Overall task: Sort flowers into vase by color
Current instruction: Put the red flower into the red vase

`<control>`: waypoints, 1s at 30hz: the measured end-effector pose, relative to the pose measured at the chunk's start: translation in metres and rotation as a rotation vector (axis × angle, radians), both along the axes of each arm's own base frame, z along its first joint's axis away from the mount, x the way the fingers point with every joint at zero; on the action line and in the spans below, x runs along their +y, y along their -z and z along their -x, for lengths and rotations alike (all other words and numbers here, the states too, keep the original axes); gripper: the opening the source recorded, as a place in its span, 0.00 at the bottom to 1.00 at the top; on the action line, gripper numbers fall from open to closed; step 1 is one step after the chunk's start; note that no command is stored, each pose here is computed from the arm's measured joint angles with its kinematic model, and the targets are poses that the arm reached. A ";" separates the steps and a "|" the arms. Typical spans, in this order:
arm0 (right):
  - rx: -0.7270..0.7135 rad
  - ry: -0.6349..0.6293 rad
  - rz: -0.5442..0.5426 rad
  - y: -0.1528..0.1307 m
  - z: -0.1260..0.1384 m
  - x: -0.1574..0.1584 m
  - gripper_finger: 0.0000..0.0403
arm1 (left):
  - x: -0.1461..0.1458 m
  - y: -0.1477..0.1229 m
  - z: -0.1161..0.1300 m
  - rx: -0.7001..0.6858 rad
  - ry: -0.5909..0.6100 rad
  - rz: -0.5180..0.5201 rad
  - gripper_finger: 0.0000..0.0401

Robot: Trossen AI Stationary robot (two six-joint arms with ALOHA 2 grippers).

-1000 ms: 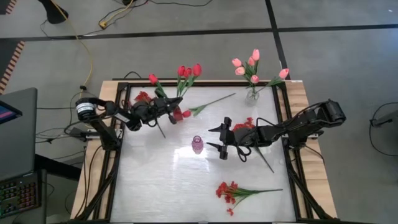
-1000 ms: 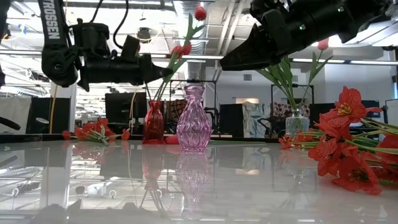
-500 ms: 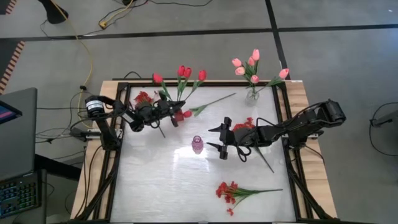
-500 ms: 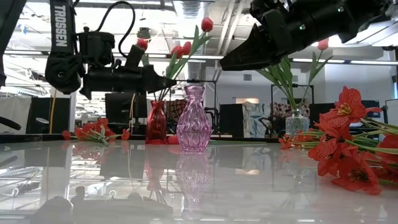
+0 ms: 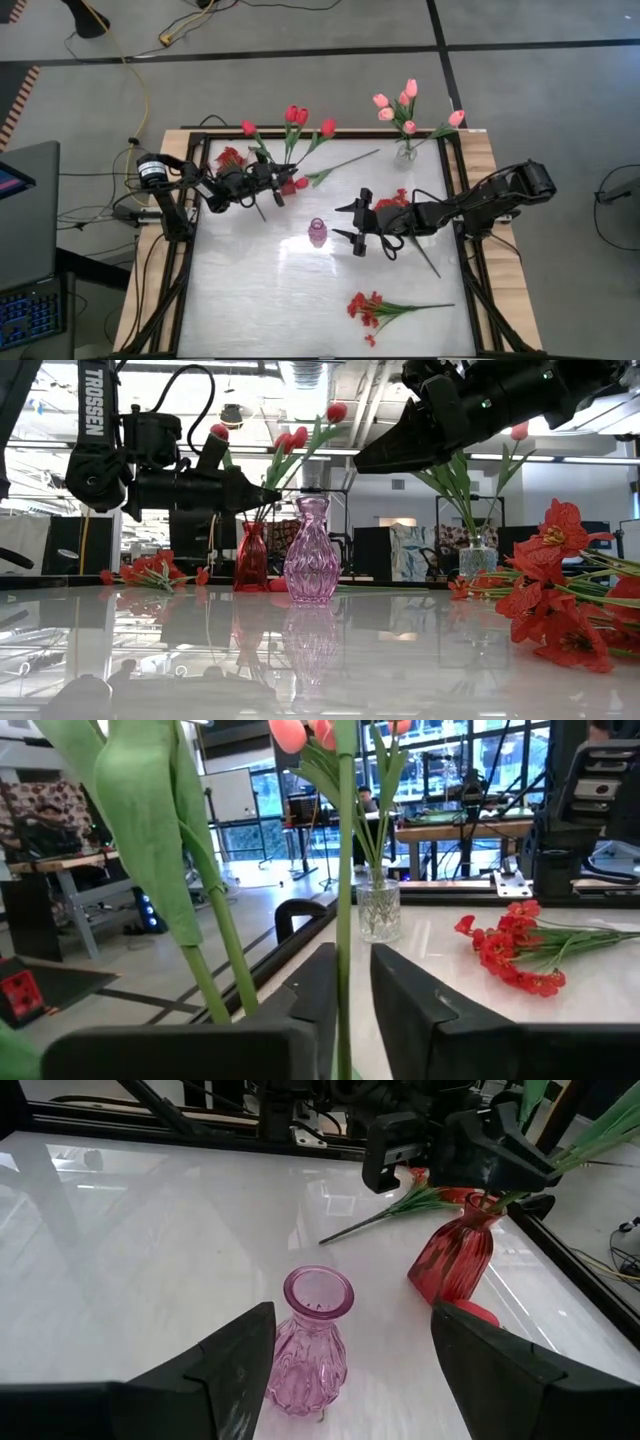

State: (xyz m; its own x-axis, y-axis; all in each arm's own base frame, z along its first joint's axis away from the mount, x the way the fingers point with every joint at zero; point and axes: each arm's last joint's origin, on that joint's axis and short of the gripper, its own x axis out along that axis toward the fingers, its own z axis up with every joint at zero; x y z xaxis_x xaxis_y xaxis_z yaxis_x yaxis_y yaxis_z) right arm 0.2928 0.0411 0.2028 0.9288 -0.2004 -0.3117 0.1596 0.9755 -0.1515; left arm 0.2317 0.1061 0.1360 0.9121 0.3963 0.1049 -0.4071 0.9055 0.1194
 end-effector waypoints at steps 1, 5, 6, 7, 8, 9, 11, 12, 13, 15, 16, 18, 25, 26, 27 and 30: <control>0.000 0.000 0.000 0.000 0.000 0.000 0.73 | 0.000 0.000 0.000 0.000 0.001 0.000 0.15; 0.000 0.000 0.000 0.000 0.000 0.000 0.73 | 0.000 0.000 0.000 0.001 0.013 -0.004 0.23; 0.000 0.000 0.000 0.000 0.000 0.000 0.73 | -0.001 0.000 0.000 0.003 0.022 -0.009 0.25; 0.000 0.000 0.000 0.000 0.000 0.000 0.73 | -0.001 0.000 0.000 0.005 0.029 -0.013 0.27; 0.000 0.000 0.000 0.000 0.000 0.000 0.73 | -0.001 0.000 -0.001 0.006 0.035 -0.015 0.30; 0.000 0.000 0.000 0.000 0.000 0.000 0.73 | -0.002 0.000 -0.001 0.006 0.042 -0.016 0.32; 0.000 0.000 0.000 0.000 0.000 0.000 0.73 | -0.003 0.000 -0.001 0.009 0.049 -0.025 0.36; 0.000 0.000 0.000 0.000 0.000 0.000 0.73 | -0.004 0.000 -0.002 0.013 0.052 -0.034 0.38; 0.000 0.000 0.000 0.000 0.000 0.000 0.73 | -0.005 0.000 -0.002 0.017 0.054 -0.045 0.39; 0.000 0.000 0.000 0.000 0.000 0.000 0.73 | -0.006 -0.001 -0.003 0.025 0.057 -0.069 0.43; 0.000 0.000 0.000 0.000 0.000 0.000 0.73 | -0.007 -0.001 -0.003 0.030 0.059 -0.079 0.44; 0.000 0.000 0.000 0.000 0.000 0.000 0.73 | -0.010 -0.001 -0.004 0.034 0.043 -0.095 0.46; 0.000 0.000 0.000 0.000 0.000 0.000 0.73 | -0.021 0.003 -0.008 0.116 -0.129 -0.123 0.50; 0.000 0.000 0.000 0.000 0.000 0.000 0.73 | -0.023 0.004 -0.010 0.131 -0.129 -0.133 0.50; 0.000 0.000 0.000 0.000 0.000 0.000 0.73 | -0.026 0.004 -0.012 0.143 -0.124 -0.146 0.50; 0.000 0.000 0.000 0.000 0.000 0.000 0.73 | -0.033 0.001 -0.017 0.168 -0.145 -0.175 0.50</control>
State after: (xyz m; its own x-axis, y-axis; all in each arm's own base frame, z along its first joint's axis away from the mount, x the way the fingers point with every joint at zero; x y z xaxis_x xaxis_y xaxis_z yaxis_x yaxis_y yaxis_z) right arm 0.2928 0.0410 0.2027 0.9286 -0.2006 -0.3121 0.1598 0.9754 -0.1516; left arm 0.2490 0.0731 0.1346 0.8576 0.5131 0.0355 -0.4923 0.7990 0.3453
